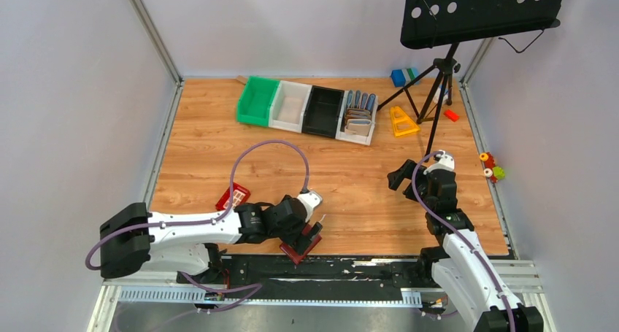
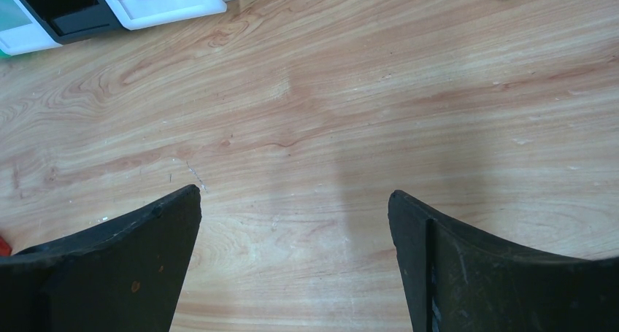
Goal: Take the credit cards out of the card holder
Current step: Pick up the card holder from the corner of the board.
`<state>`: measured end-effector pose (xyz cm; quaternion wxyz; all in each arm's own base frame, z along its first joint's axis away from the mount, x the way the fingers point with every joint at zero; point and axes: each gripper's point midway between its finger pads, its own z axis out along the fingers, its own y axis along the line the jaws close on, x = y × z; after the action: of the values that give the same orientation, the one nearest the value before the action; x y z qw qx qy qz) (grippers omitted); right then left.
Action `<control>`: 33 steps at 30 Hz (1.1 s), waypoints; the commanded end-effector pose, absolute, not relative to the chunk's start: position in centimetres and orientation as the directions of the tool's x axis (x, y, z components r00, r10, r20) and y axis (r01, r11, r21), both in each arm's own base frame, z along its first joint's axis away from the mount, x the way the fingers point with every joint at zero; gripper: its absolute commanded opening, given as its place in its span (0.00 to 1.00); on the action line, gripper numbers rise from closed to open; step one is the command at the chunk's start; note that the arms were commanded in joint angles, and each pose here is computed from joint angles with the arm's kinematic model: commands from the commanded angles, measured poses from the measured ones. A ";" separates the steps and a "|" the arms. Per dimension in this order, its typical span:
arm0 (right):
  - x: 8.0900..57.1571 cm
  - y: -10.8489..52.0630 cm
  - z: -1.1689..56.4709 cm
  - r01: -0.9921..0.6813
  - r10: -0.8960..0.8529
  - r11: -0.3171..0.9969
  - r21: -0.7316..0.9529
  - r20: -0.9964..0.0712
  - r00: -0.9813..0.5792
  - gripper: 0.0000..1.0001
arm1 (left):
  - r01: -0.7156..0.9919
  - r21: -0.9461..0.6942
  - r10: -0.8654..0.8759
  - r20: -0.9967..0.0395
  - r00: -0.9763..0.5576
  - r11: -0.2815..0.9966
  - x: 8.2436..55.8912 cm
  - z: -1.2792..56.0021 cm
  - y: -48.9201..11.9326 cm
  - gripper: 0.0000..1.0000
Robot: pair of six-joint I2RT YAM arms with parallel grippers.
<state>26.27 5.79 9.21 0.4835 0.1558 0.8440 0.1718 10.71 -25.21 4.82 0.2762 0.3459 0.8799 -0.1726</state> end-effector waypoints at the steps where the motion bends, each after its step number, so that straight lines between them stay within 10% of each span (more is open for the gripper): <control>1: 26.8 5.9 10.2 0.086 0.440 0.887 0.454 -0.774 -0.455 1.00 | 0.725 -0.173 0.521 -0.588 -0.619 0.666 9.5 5.5 -27.2 1.00; 15: 26.7 5.7 10.3 0.088 0.438 0.889 0.450 -0.778 -0.450 1.00 | 0.699 0.033 0.629 -0.467 -0.621 0.714 9.0 2.8 -26.5 0.99; 20: 26.7 5.9 10.4 0.082 0.438 0.888 0.452 -0.777 -0.452 1.00 | 0.682 0.072 0.626 -0.477 -0.617 0.728 9.8 3.0 -26.9 0.82; 33: 27.0 6.8 10.6 0.031 0.426 0.884 0.467 -0.775 -0.467 0.99 | 0.643 -0.211 0.415 -0.610 -0.675 0.736 17.6 7.6 -34.2 0.67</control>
<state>26.23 5.87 9.11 0.4810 0.1549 0.8454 0.1731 14.16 -30.20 3.93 0.2286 0.3107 0.9126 -0.1358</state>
